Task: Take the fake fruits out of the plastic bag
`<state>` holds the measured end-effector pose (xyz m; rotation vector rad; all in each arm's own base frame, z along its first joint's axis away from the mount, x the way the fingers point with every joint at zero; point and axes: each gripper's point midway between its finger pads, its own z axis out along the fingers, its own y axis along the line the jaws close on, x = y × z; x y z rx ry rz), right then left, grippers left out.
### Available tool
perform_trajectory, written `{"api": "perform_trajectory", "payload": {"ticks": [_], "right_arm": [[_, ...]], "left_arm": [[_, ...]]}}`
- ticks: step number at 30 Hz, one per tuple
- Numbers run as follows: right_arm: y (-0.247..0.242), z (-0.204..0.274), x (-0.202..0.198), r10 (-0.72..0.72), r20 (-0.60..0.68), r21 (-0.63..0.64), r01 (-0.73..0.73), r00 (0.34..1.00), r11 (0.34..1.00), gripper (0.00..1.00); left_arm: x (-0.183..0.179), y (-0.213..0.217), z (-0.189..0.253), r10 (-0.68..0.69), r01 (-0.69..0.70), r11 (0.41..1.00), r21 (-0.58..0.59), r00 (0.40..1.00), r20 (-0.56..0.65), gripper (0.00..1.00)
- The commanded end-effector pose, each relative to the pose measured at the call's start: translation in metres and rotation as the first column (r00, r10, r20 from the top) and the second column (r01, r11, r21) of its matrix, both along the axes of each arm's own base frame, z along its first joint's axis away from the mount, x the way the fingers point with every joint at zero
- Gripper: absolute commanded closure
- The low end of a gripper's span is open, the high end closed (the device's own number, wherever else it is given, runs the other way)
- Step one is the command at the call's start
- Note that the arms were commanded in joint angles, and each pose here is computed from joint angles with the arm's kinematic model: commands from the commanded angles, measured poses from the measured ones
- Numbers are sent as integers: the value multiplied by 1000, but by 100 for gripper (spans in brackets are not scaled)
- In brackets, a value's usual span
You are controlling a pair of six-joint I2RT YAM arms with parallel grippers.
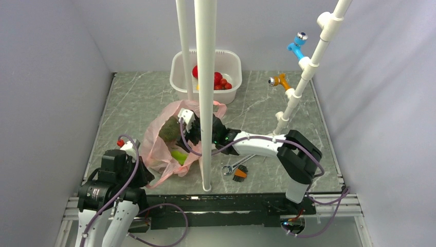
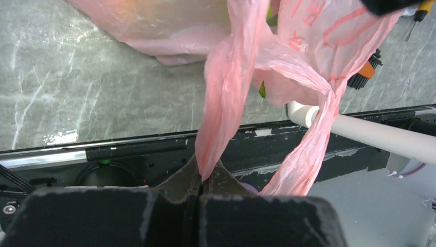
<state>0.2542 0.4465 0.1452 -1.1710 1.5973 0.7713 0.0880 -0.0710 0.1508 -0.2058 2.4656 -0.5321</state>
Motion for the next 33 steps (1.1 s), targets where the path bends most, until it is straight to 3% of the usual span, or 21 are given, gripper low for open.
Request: {"api": "perform_trajectory", "payload": {"ticks": [1,8,15,19,23,27,33], "right_arm": [[32,26,22,-41,-26,90,43,999,995,4],[51,21,28,-106,-313,125,152,944,981,1],[22,-1,53,-156,-550,152,281,820,947,1],[13,-21,47,-119,-543,128,222,831,966,1],[13,-19,21,-28,-477,132,103,878,986,3],[13,-20,-2,72,-483,147,0,872,989,18],[21,-34,-23,185,-471,123,-143,863,982,28]], "left_arm": [[-7,-3,4,-35,34,999,-9,999,-15,100],[-5,-2,15,-22,22,1000,-12,999,26,99],[-5,-10,6,-56,56,998,-39,998,6,99],[-2,-15,7,-69,70,995,-64,997,13,93],[5,-17,22,-62,68,995,-79,995,75,95],[9,-15,51,-50,64,995,-76,984,168,100],[11,-32,124,-68,148,972,-182,919,387,100]]}}
